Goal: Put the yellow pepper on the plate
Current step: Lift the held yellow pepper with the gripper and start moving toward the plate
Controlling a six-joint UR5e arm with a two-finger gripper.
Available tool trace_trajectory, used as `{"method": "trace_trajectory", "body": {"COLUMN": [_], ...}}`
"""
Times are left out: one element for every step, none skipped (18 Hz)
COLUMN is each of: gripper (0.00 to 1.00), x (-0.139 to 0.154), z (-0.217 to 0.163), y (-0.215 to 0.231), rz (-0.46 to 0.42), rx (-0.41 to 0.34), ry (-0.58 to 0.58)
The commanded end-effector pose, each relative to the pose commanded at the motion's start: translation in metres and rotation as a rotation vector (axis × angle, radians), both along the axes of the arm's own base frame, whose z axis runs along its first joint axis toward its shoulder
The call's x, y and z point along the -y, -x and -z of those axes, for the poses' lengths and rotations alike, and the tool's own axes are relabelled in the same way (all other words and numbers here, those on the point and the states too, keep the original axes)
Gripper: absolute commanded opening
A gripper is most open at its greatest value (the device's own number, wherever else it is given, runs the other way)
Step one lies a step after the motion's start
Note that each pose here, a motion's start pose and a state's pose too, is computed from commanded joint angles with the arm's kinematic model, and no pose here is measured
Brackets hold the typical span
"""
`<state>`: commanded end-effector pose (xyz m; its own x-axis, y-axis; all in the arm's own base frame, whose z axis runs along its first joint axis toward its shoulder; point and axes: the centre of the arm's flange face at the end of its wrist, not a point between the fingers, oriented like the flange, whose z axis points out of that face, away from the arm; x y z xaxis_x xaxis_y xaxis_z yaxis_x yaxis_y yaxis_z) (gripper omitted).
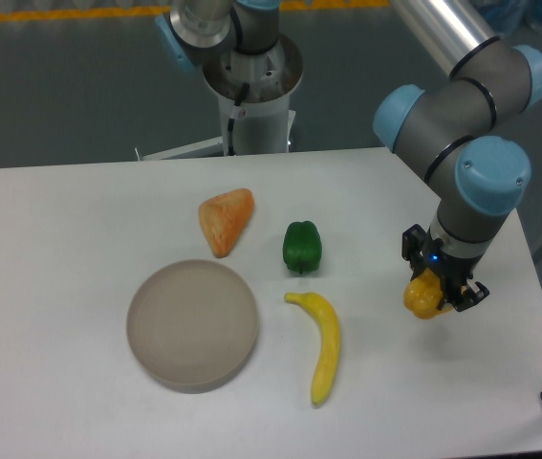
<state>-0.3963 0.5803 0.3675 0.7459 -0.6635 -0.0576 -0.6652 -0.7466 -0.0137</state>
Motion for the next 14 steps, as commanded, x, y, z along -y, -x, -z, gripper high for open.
{"method": "trace_trajectory", "body": {"gripper": [0.21, 0.22, 0.22, 0.22, 0.22, 0.22, 0.22, 0.22, 0.22, 0.21, 0.21, 0.21, 0.21, 0.21], "x": [0.000, 0.000, -0.001, -0.001, -0.003, -0.008, -0.012, -0.013, -0.017, -0.026, -0.031, -0.036, -0.046, -0.049], "z": [0.000, 0.001, 0.001, 0.001, 0.001, 0.002, 0.001, 0.000, -0.001, -0.003, -0.005, -0.009, -0.012, -0.015], "y": [0.000, 0.000, -0.001, -0.002, -0.005, -0.012, -0.017, -0.019, -0.027, -0.046, -0.060, -0.073, -0.099, -0.115], "rz": [0.000, 0.000, -0.003, -0.010, -0.026, -0.028, -0.024, -0.026, -0.030, -0.030, -0.027, -0.019, -0.019, -0.022], "rx": [0.000, 0.003, 0.002, 0.005, 0.005, 0.003, 0.005, 0.005, 0.006, 0.008, 0.010, 0.013, 0.030, 0.033], "ry": [0.000, 0.001, 0.000, 0.000, -0.002, -0.001, -0.004, -0.004, -0.007, -0.012, -0.013, -0.023, -0.036, -0.039]}}
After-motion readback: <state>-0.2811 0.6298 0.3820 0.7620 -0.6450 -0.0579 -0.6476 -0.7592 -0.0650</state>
